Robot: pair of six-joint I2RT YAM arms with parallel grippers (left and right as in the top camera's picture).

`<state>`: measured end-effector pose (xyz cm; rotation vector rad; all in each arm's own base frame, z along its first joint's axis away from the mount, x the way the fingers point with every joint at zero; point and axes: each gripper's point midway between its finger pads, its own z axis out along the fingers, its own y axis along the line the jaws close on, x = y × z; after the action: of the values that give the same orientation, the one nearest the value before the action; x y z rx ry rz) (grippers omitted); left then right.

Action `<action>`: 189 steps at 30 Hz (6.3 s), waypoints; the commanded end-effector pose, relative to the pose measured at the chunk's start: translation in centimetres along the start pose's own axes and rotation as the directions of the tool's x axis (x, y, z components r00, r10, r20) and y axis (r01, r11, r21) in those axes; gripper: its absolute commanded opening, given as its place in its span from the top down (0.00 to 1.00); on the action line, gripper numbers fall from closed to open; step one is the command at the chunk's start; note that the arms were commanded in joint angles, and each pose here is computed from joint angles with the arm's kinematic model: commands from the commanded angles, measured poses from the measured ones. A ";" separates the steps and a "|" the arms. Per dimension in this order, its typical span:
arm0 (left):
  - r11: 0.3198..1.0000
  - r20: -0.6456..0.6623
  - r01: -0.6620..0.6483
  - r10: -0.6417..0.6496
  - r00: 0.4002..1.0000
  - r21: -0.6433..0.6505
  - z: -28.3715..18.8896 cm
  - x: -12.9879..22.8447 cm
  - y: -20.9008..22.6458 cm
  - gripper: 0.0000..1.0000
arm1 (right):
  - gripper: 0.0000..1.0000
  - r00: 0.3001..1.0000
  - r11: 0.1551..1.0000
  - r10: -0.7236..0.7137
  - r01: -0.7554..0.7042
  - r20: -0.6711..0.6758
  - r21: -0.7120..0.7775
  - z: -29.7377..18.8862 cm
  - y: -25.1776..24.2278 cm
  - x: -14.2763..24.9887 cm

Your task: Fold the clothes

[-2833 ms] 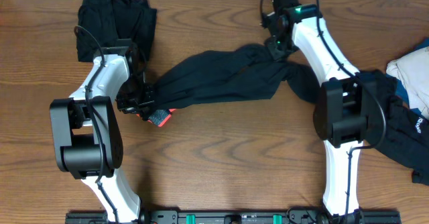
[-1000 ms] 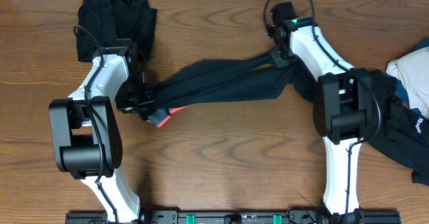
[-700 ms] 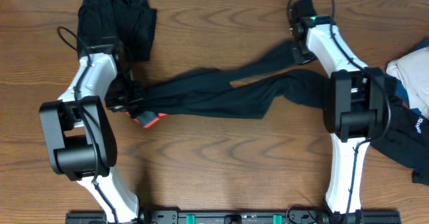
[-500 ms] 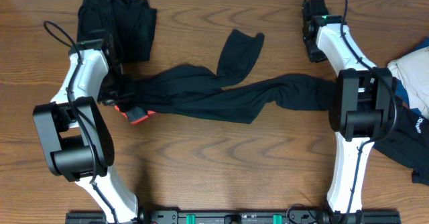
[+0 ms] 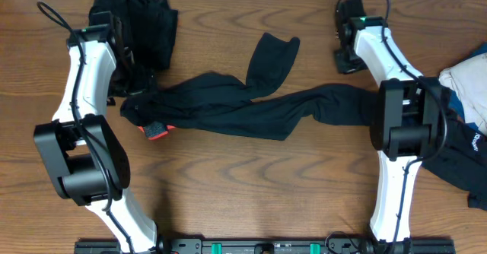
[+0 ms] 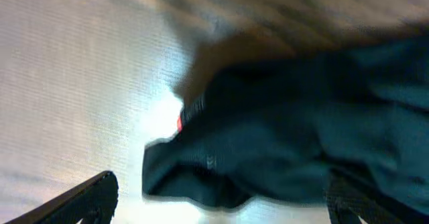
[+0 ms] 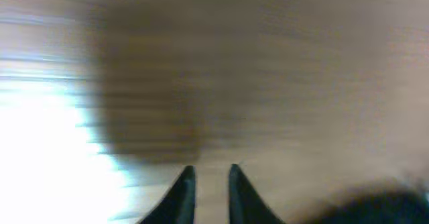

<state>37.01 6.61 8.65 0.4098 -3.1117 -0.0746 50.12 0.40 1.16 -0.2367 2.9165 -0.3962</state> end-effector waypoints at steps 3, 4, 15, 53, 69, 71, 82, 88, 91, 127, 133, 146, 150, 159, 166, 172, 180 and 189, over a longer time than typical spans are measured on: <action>0.996 -0.055 -0.014 0.018 0.998 0.084 -1.6 1.5 -1.9 0.02 | 0.65 0.957 0.848 -0.058 0.198 0.284 -0.492 -9.1 11.2 -5.1; 0.997 -0.067 0.000 0.005 0.998 0.082 -1.6 1.8 -1.9 0.02 | 0.64 0.948 0.832 -0.061 0.221 0.312 -0.509 -9.7 12.2 -5.6; 0.997 -0.083 0.026 -0.019 0.996 0.078 -1.6 2.1 -1.9 0.02 | 0.69 0.852 0.800 -0.084 0.367 0.517 -0.475 -13.0 19.3 -9.3; 0.997 -0.086 0.026 -0.019 0.996 0.078 -1.6 2.2 -1.9 0.02 | 0.69 0.946 0.898 -0.042 0.177 0.321 -0.403 -0.8 17.1 -7.8; 0.997 -0.092 0.026 -0.019 0.996 0.078 -1.6 2.3 -1.9 0.02 | 0.72 0.985 0.995 0.052 -0.036 0.164 -0.097 3.7 4.6 -5.4; 0.997 -0.099 0.026 -0.018 0.995 0.076 -1.6 2.5 -1.8 0.02 | 0.72 0.987 0.996 0.069 -0.061 0.148 -0.062 4.1 2.9 -5.0; 0.989 -0.176 -0.018 0.043 0.983 0.145 -2.0 4.6 -3.7 0.02 | 0.71 0.974 0.974 0.219 -0.221 0.053 0.053 6.3 -6.2 -1.6; 0.987 -0.199 -0.073 0.101 0.975 0.142 -1.9 5.7 -5.3 0.02 | 0.70 0.949 0.946 0.315 -0.315 0.014 0.079 7.0 -9.4 0.3; 0.985 -0.216 -0.105 0.134 0.967 0.140 -1.2 6.4 -6.2 0.02 | 0.70 0.937 0.933 0.349 -0.348 -0.004 0.090 7.3 -10.9 1.2; 0.914 0.188 -0.312 0.269 0.944 0.258 5.0 0.2 -13.5 0.02 | 0.15 0.969 0.890 0.241 -0.195 0.060 -0.412 -17.5 0.3 -0.2; 0.913 0.205 -0.315 0.267 0.942 0.258 5.6 -0.4 -13.7 0.00 | 0.17 0.999 0.808 0.037 -0.029 0.002 -0.588 -20.6 6.5 3.1; 0.918 0.136 -0.301 0.274 0.952 0.258 8.8 0.1 -13.7 0.08 | 0.18 0.987 0.864 -0.120 0.052 -0.105 -0.501 -19.6 10.8 7.0; 0.919 0.130 -0.300 0.275 0.953 0.257 9.1 0.2 -13.7 0.18 | 0.18 0.987 0.865 -0.117 0.044 -0.114 -0.500 -19.1 11.0 7.2; 0.933 0.151 -0.305 0.279 0.948 0.190 9.3 -0.7 -12.8 0.34 | 0.18 0.986 0.865 -0.118 0.042 -0.120 -0.500 -17.9 11.3 7.3; 0.967 0.177 -0.248 0.236 0.956 0.052 9.5 -2.0 -10.5 0.29 | 0.18 0.986 0.865 -0.117 0.045 -0.115 -0.500 -17.9 11.4 7.2; 0.973 0.198 -0.227 0.214 0.956 0.042 9.4 -2.6 -10.4 0.28 | 0.18 0.988 0.864 -0.115 0.049 -0.101 -0.501 -17.8 11.5 6.8; 0.985 0.253 -0.167 0.151 0.956 0.045 9.1 -4.0 -10.5 0.28 | 0.18 0.989 0.864 -0.113 0.053 -0.092 -0.501 -17.8 11.5 6.6; 0.988 0.262 -0.144 0.123 0.957 0.062 8.9 -4.2 -10.7 0.27 | 0.17 0.991 0.863 -0.111 0.059 -0.075 -0.502 -17.8 11.7 6.2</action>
<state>44.07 -2.80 0.15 0.1472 -3.4205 0.0360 38.90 14.57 13.95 -0.4331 3.0577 0.3680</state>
